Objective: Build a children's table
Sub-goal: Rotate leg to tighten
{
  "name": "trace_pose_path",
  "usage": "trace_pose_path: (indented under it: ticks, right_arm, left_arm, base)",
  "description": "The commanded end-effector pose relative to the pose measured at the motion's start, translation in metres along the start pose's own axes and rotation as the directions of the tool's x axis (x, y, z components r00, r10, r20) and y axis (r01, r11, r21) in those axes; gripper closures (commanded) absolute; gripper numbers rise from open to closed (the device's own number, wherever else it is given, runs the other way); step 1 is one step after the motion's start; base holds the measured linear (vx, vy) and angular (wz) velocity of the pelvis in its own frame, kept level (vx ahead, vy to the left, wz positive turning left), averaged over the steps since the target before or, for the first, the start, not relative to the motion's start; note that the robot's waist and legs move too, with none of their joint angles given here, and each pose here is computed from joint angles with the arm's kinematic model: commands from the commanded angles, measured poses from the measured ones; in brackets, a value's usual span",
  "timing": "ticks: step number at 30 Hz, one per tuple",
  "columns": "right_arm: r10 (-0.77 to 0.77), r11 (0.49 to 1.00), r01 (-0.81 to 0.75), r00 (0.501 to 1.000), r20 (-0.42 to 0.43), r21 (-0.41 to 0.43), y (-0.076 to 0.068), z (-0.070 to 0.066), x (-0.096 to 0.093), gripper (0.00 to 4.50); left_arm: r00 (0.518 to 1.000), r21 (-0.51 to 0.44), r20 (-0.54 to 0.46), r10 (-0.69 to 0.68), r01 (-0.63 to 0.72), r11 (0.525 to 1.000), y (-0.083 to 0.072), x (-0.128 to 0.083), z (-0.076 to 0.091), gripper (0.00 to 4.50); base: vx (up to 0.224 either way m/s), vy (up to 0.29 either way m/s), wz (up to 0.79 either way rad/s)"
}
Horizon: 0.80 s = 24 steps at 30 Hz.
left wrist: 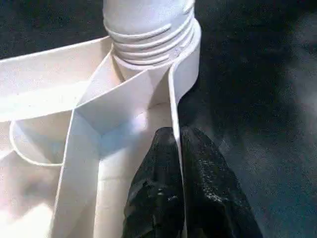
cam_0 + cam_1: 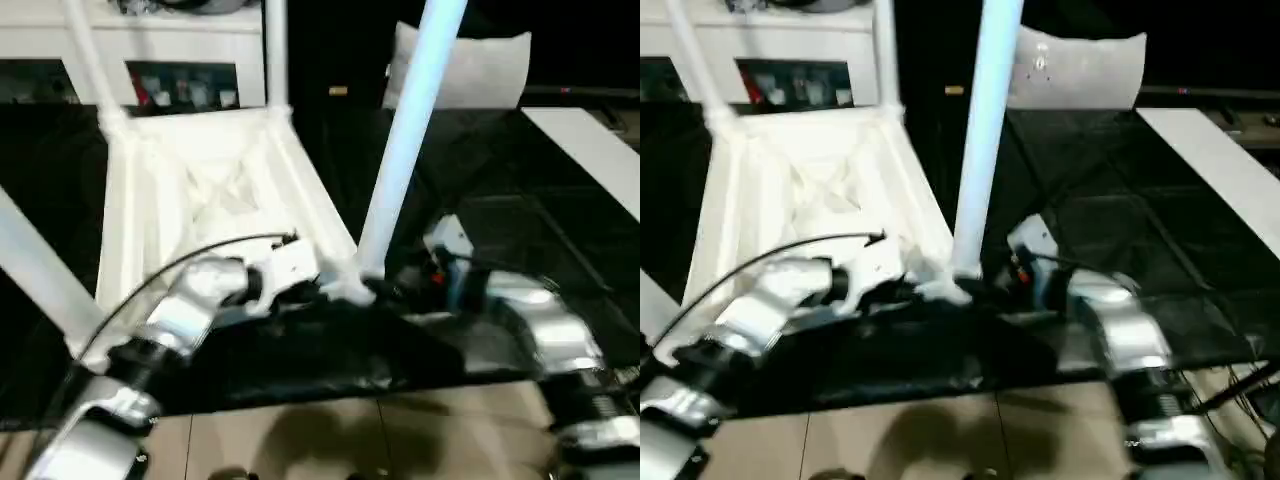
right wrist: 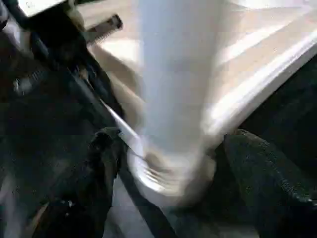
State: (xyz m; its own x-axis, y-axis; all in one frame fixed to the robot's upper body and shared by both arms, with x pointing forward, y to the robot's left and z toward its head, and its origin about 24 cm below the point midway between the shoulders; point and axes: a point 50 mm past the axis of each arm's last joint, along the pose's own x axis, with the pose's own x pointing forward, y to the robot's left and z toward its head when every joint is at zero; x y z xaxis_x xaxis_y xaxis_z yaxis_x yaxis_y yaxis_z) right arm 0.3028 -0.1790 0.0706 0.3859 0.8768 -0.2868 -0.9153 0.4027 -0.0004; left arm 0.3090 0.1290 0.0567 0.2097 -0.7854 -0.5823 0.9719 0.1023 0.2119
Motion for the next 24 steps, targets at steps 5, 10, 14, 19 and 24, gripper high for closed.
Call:
trace_pose_path:
  ticks: [5,10,14,19,24]
  right_arm:
    - [0.197,0.980,-0.198,0.980,-0.014,-0.036,0.005,0.009,-0.002,1.07]
    - [0.280,0.959,-0.281,0.959,-0.040,-0.030,0.009,0.007,0.002,1.42]
    - [0.314,0.949,-0.314,0.949,-0.021,-0.028,0.014,0.007,0.012,1.83]
    - [0.342,0.940,-0.342,0.940,-0.001,-0.014,0.018,0.006,0.020,2.10]
    - [0.357,0.934,-0.357,0.934,0.012,0.004,0.020,0.005,0.024,2.53]
  left_arm:
    - [0.970,0.123,-0.008,-0.244,0.243,0.962,-0.017,0.001,0.006,4.50]
    - [0.949,0.155,-0.039,-0.313,0.316,0.936,-0.018,-0.002,0.006,4.50]
    - [0.944,0.171,-0.039,-0.328,0.330,0.928,-0.018,0.000,0.009,4.50]
    - [0.940,0.174,-0.035,-0.340,0.340,0.924,-0.019,0.000,0.009,4.50]
    - [0.938,0.173,-0.038,-0.345,0.346,0.922,-0.018,0.000,0.008,4.50]
  base:
    - [0.000,0.000,0.00]
    - [0.000,0.000,0.00]
    - [0.000,0.000,0.00]
    - [0.000,0.000,0.00]
    - [0.000,0.000,0.00]
